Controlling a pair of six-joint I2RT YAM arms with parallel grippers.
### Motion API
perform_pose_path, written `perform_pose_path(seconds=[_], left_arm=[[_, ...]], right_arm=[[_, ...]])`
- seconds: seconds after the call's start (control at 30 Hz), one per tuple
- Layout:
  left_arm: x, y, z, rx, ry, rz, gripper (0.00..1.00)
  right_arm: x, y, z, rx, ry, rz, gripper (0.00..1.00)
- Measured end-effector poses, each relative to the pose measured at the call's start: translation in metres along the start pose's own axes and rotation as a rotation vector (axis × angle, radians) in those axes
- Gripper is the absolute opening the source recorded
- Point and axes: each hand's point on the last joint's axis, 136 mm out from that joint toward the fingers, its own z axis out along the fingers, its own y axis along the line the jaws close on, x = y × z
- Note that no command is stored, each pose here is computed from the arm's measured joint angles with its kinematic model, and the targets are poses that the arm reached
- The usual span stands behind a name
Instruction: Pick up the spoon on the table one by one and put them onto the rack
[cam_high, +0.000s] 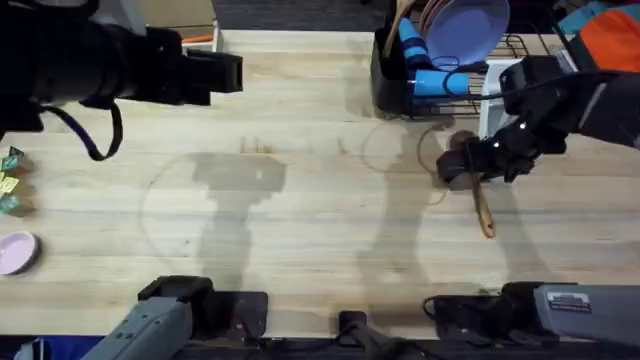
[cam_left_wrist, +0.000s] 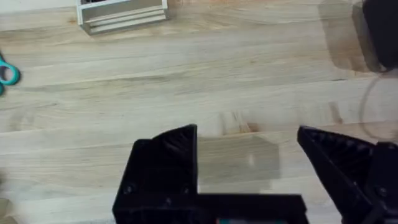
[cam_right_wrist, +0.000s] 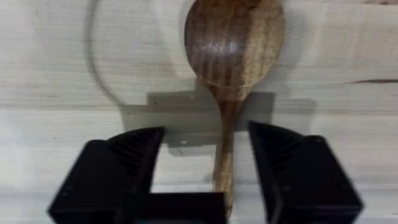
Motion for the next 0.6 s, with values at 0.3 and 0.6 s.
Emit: perform_pose_path(seconds=[0.3,0.6], left_arm=[[-0.0001,0.0,-0.0001,0.0,0.0,0.0,0.993],[0.0,0.0,0.0,0.0,0.0,0.0,0.993]], right_arm=[[-0.0035,-0.0095,-0.0002,0.05,-0.011,0.011,0.063],[-0.0029,-0.0099,-0.0011,0.053,-0.007,0.013,0.041]])
